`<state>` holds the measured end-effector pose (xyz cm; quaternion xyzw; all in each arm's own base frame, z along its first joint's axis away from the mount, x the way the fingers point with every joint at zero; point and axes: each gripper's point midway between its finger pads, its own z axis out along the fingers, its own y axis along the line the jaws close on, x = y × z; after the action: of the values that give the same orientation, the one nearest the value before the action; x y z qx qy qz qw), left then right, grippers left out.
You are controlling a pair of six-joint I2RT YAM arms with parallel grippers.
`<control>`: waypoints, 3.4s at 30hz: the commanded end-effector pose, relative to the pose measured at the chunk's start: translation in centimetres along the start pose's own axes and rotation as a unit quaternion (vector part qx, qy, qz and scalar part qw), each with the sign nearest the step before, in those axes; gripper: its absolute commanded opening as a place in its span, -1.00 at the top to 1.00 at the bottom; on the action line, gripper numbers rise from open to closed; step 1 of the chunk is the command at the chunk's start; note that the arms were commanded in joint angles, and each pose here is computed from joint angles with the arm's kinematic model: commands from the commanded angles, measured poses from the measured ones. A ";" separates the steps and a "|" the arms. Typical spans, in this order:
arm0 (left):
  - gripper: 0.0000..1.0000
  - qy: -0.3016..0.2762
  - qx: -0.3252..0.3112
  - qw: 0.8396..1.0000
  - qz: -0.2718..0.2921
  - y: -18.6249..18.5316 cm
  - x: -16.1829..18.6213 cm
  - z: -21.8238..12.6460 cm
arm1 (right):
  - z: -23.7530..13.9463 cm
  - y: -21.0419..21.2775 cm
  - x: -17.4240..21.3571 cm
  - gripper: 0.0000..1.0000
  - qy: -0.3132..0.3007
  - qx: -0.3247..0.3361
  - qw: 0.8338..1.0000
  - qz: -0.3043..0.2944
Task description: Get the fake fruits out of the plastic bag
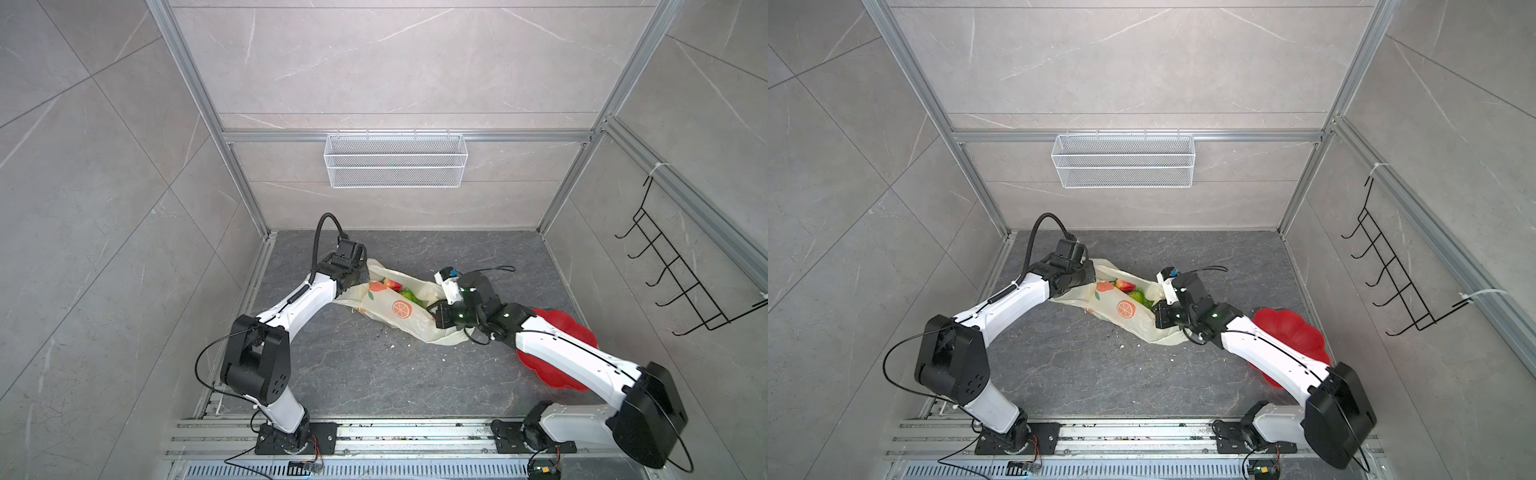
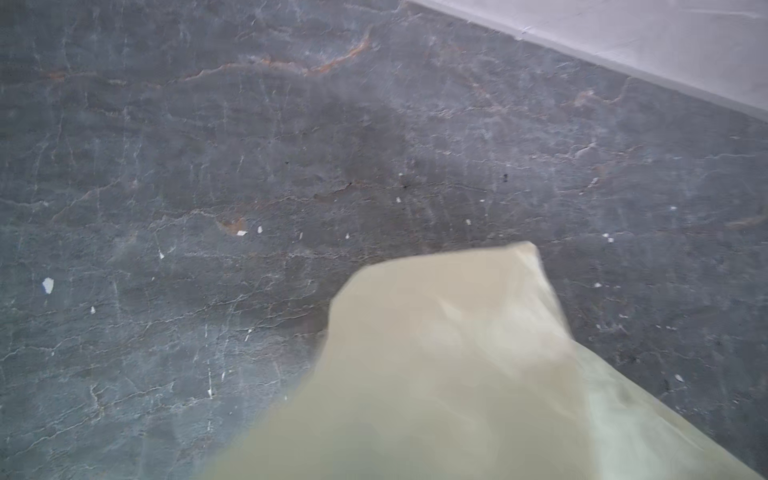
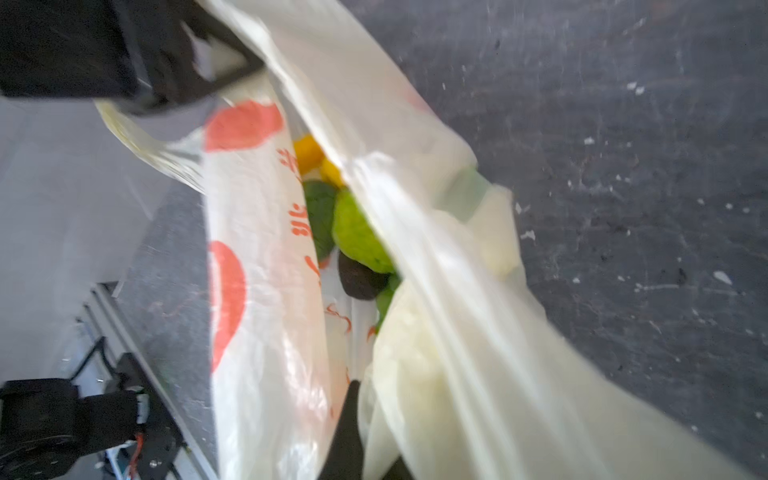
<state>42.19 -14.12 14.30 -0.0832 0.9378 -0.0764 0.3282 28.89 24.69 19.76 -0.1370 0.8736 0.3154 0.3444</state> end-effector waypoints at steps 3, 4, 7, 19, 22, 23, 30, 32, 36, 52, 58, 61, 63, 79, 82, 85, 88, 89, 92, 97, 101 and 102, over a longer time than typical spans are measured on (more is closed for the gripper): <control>1.00 0.024 0.001 0.997 -0.076 4.5 1.9 1.3 | -2.9 -2.5 -3.2 1.00 -0.095 -0.026 0.992 0.077; 1.00 0.023 0.010 0.996 -0.085 5.0 2.1 1.4 | -2.9 -3.9 -3.1 1.00 -0.099 -0.015 0.990 0.103; 1.00 0.021 0.026 0.995 -0.091 5.5 2.9 1.0 | -2.1 -8.4 -2.3 1.00 -0.093 0.009 0.977 0.191; 1.00 0.006 0.150 0.988 0.041 -5.9 3.4 -2.2 | 3.6 -5.6 -0.4 1.00 -0.012 -0.006 0.986 0.165; 1.00 0.005 0.160 0.983 0.091 -8.7 3.8 -2.8 | 3.6 -4.2 -0.6 1.00 -0.001 -0.012 0.990 0.139; 1.00 0.006 0.160 0.982 0.102 -9.2 3.9 -2.9 | 3.4 -3.8 -0.7 1.00 0.000 -0.020 0.991 0.134; 1.00 0.013 0.119 0.991 0.063 -6.5 3.2 -1.6 | -0.2 -0.6 -3.2 1.00 -0.058 -0.125 0.984 0.113; 1.00 0.024 0.098 0.994 0.033 -4.4 3.0 -0.8 | -1.5 -1.3 -4.1 1.00 -0.082 -0.147 0.976 0.135; 1.00 0.039 0.073 0.996 -0.023 -0.3 3.1 0.6 | -3.2 -4.5 -4.6 1.00 -0.119 -0.142 0.966 0.179; 1.00 0.023 0.182 0.983 0.022 -5.3 3.8 -1.6 | 0.7 -7.7 -2.4 1.00 -0.079 -0.099 0.964 0.234; 1.00 0.035 0.195 0.980 0.037 -7.1 4.0 -2.2 | 1.2 -7.8 -1.2 1.00 -0.056 -0.068 0.973 0.215; 0.70 0.026 0.175 0.984 0.035 -6.6 4.0 -3.0 | 0.9 -8.3 -0.7 1.00 -0.054 -0.047 0.975 0.211; 0.44 0.018 0.146 0.988 0.044 -6.1 4.2 -3.6 | 0.8 -8.5 -0.5 1.00 -0.055 -0.041 0.975 0.210; -0.28 -0.055 0.181 0.980 0.062 -10.9 4.9 -9.1 | 0.6 -8.2 -0.1 1.00 -0.049 -0.024 0.979 0.196; -0.28 -0.041 0.127 0.988 0.076 -10.2 4.5 -8.1 | 0.7 -8.1 -0.1 1.00 -0.048 -0.024 0.979 0.196; -0.30 -0.049 0.121 0.987 0.096 -11.3 4.4 -8.2 | 0.7 -8.0 0.0 1.00 -0.047 -0.023 0.979 0.195; -0.34 -0.044 0.132 0.984 0.110 -12.5 4.8 -8.4 | 0.8 -8.1 0.1 1.00 -0.045 -0.021 0.980 0.194; -0.37 -0.033 0.154 0.982 0.109 -13.3 5.2 -8.3 | 0.8 -8.1 0.1 1.00 -0.046 -0.020 0.979 0.195; -0.43 0.008 0.291 0.955 0.050 -15.8 5.9 -8.4 | 0.8 -8.2 0.2 1.00 -0.045 -0.018 0.980 0.195; -0.45 0.016 0.243 0.967 0.073 -15.6 6.1 -7.7 | 0.9 -8.2 0.3 1.00 -0.045 -0.017 0.979 0.197; -0.45 0.000 0.206 0.976 0.073 -14.9 6.0 -7.6 | 0.8 -8.2 0.4 1.00 -0.046 -0.017 0.979 0.196; -0.46 -0.012 0.184 0.979 0.081 -14.5 5.7 -7.9 | 0.8 -8.2 0.5 1.00 -0.045 -0.016 0.979 0.197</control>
<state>34.00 -29.04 17.67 0.0599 0.9116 -0.2483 0.3220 32.94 18.94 14.63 0.0550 0.8626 0.4020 0.3022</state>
